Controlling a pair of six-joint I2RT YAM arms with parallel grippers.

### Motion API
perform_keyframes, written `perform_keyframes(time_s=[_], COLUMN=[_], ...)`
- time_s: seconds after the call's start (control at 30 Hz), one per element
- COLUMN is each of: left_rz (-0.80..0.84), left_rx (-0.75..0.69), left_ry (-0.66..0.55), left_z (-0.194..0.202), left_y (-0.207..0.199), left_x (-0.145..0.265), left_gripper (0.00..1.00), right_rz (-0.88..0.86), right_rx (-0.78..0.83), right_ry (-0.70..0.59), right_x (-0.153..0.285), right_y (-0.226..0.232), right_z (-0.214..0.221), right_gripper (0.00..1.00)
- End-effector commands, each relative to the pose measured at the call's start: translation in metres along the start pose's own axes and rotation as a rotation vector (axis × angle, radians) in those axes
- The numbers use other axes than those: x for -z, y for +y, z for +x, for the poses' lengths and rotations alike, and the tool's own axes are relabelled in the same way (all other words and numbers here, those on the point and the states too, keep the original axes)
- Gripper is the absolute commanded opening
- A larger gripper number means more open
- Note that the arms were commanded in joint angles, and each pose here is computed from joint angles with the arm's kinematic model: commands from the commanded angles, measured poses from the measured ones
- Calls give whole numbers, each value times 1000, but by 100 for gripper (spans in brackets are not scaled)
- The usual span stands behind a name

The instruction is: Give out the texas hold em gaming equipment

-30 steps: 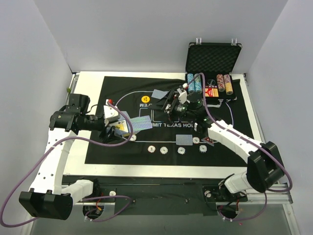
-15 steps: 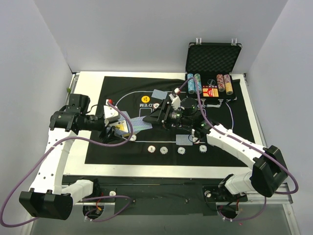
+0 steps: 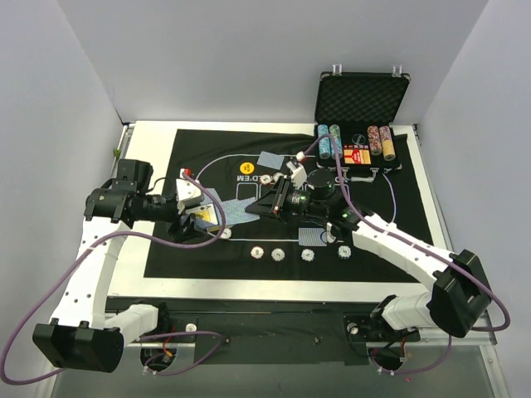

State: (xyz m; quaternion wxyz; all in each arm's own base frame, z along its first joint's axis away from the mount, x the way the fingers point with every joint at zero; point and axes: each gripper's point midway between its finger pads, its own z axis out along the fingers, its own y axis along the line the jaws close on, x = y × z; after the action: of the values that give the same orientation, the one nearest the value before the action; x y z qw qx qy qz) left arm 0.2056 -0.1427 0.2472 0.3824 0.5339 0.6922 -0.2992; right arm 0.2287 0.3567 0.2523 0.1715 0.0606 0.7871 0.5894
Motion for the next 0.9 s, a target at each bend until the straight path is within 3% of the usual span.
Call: perform_keyframes(time_s=[0.0, 0.43, 0.87], left_rz=[-3, -6, -3], left_rx=[-46, -49, -47], left_ry=[-66, -71, -71], left_z=[-17, -19, -19], left_y=[2, 2, 1], left_x=[2, 3, 3], left_gripper=[12, 12, 12], right_rz=[-72, -51, -55], right_rx=[44, 64, 72], right_ry=[-28, -67, -167], right_x=[12, 39, 49], right_y=[25, 26, 34], right_z=[-1, -19, -90], right_gripper=[1, 1, 0])
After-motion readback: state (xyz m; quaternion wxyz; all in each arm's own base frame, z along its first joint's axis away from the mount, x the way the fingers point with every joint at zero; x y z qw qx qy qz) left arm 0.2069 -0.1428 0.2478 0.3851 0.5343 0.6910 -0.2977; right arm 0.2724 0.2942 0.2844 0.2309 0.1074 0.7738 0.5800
